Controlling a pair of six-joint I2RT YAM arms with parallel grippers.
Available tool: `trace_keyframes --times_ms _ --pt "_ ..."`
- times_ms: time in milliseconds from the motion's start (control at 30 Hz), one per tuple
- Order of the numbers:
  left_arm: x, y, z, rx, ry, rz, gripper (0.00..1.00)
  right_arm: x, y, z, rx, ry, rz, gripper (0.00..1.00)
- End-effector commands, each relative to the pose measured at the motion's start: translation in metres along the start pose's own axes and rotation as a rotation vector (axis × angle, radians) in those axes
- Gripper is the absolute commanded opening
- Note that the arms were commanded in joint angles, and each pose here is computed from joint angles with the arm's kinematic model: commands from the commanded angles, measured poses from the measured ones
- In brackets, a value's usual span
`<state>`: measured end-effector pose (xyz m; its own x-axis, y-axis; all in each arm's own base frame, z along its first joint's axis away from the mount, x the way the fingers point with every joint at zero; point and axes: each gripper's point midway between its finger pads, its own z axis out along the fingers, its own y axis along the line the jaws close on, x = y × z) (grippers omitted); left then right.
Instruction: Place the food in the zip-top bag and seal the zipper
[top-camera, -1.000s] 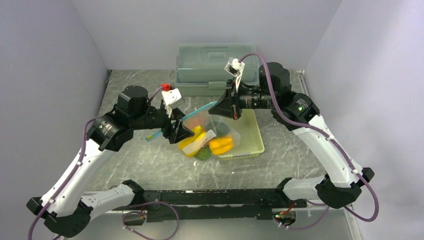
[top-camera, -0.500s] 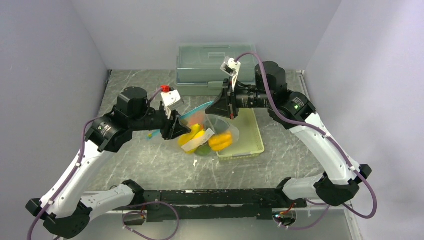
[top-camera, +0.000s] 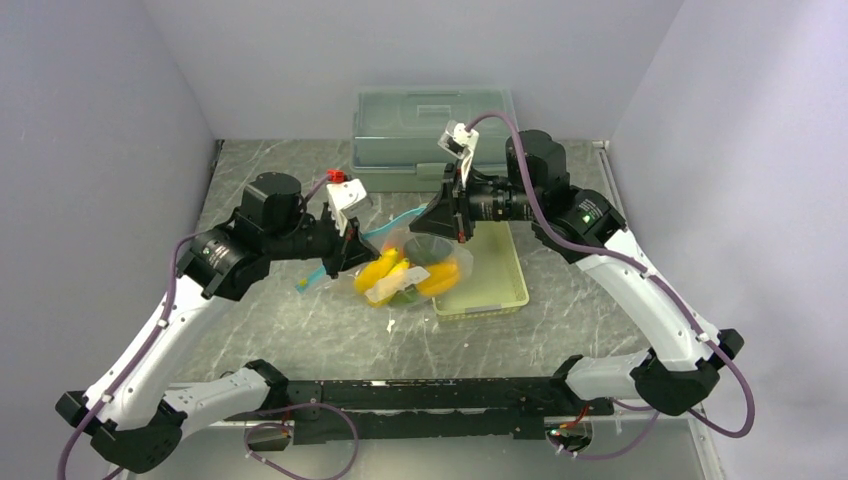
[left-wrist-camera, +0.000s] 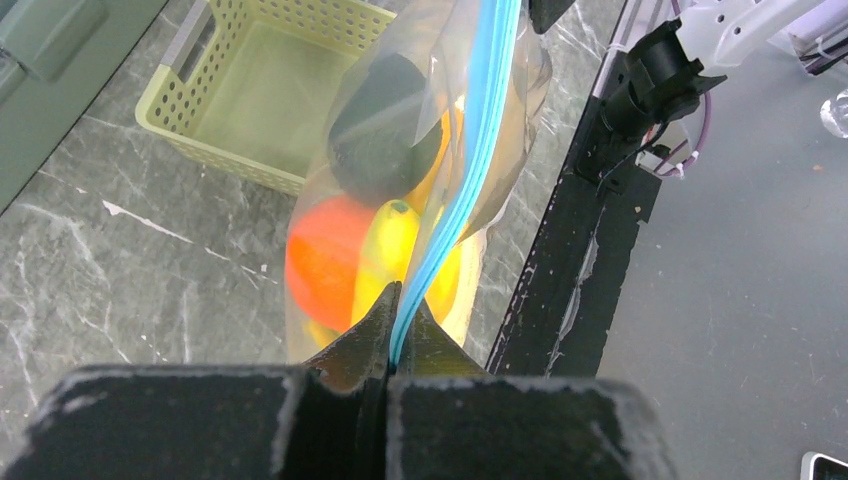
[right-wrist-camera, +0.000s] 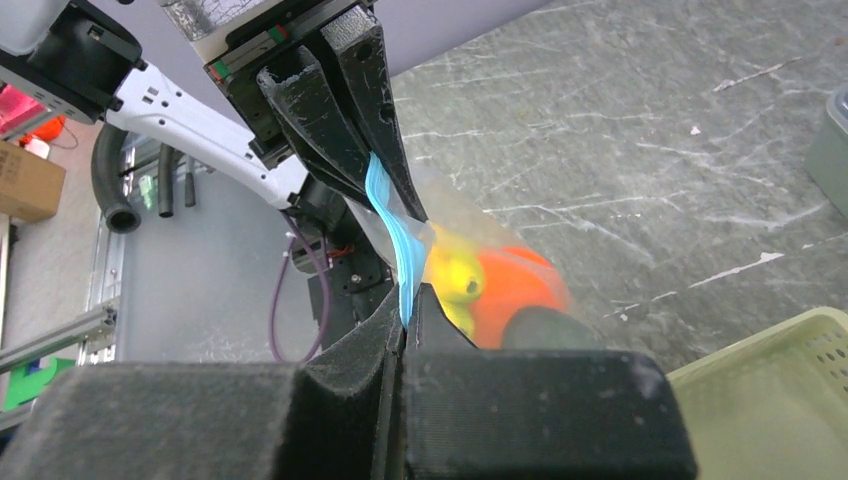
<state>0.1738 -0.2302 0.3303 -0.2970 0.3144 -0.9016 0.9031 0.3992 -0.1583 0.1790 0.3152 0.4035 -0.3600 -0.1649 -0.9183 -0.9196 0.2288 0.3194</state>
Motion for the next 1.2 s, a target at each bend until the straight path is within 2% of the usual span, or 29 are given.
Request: trace_keyframes --times_ms 0,67,167,500,733,900,1167 --pt "-0.022 0.001 -0.006 -0.026 -0.078 0.015 0.0 -0.018 0.009 -0.006 -0.008 -0.078 -0.052 0.0" --pt "-0.024 0.002 -0.007 -0.037 -0.081 0.014 0.0 -0.016 0.004 -0.005 0.01 -0.073 -0.051 0.05" --pt "-0.026 0.003 -0.008 -0.046 -0.082 0.012 0.0 -0.015 -0.003 -0.007 0.057 -0.076 -0.054 0.21" --pt "-0.028 0.018 -0.013 -0.151 -0.128 0.011 0.0 -0.017 -0.02 -0.027 0.212 -0.121 -0.075 0.54" --pt "-0.021 0.044 -0.009 -0.269 -0.09 -0.018 0.0 -0.009 -0.037 -0.048 0.354 -0.133 -0.079 0.64" --pt "-0.024 0.068 -0.013 -0.399 -0.085 -0.025 0.0 -0.001 -0.049 -0.06 0.44 -0.158 -0.067 0.68" --pt "-0.015 0.114 -0.026 -0.658 0.01 -0.035 0.0 0.026 -0.074 -0.064 0.544 -0.141 -0.025 0.71"
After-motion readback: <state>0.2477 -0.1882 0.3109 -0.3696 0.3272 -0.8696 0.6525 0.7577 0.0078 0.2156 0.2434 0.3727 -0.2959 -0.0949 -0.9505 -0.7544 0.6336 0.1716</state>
